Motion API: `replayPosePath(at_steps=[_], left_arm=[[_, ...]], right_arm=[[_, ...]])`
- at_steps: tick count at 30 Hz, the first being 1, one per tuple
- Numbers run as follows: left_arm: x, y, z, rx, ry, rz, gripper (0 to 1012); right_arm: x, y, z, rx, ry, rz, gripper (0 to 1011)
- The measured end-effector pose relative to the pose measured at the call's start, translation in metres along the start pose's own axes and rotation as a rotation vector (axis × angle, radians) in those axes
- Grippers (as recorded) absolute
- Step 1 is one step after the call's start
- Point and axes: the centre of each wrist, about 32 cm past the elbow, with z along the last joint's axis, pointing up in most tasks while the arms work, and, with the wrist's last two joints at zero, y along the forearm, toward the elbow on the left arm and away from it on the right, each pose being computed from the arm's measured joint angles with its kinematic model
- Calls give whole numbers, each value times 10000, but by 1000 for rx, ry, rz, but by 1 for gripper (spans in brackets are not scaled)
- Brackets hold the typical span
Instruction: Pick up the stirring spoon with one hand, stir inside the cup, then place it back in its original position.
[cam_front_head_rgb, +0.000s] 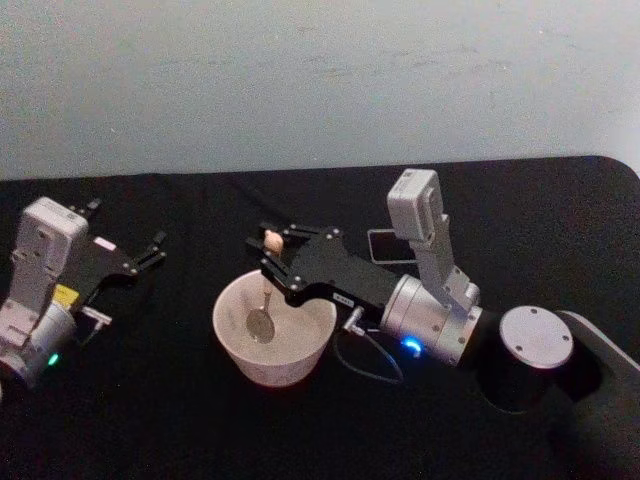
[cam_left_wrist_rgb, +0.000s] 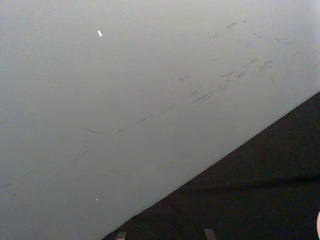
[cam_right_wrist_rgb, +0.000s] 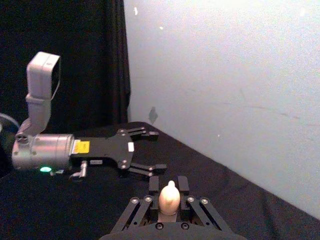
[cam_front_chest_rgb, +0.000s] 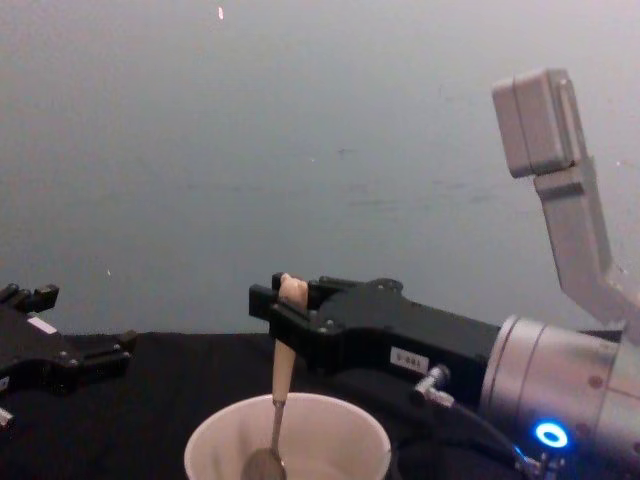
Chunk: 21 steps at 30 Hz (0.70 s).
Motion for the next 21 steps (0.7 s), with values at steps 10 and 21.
replayPosePath(at_steps=[10,21], left_arm=[[0,0,0,0,0,0,1001],[0,0,0,0,0,0,1001]], right_arm=[[84,18,19,8,-12,-36,211],[119,-23,14,-3,-22,-55,211]])
